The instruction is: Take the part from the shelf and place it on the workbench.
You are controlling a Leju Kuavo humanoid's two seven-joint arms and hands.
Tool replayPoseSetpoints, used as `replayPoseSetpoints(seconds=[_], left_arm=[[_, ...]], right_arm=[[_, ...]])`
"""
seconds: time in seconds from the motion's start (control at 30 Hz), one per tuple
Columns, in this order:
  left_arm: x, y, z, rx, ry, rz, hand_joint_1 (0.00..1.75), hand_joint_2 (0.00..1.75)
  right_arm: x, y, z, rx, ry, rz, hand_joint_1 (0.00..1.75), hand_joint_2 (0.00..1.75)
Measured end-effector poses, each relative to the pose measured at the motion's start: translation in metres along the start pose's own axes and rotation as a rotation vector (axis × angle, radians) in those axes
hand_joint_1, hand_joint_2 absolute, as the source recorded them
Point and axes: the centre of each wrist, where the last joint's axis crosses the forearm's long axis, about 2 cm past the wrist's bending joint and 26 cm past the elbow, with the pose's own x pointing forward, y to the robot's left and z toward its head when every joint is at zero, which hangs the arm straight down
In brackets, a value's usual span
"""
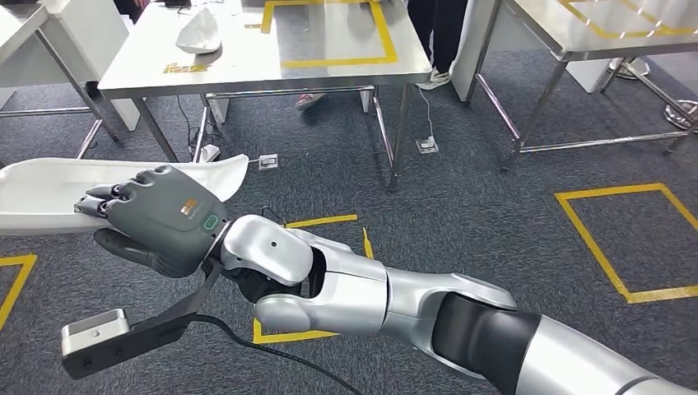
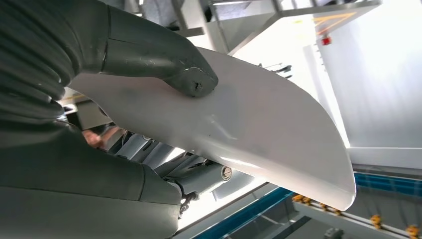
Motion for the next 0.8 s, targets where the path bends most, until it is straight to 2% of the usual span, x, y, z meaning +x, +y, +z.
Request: replayPoseSetpoints(seconds=[0.8], left_arm=[[0.0012, -0.0004, 0.0001, -0.001, 0.007, 0.002, 0.00, 1.75]], right_arm=[[-0.0017, 0.0001, 0.0016, -0.024, 0.007, 0.050, 1.75, 1.75]])
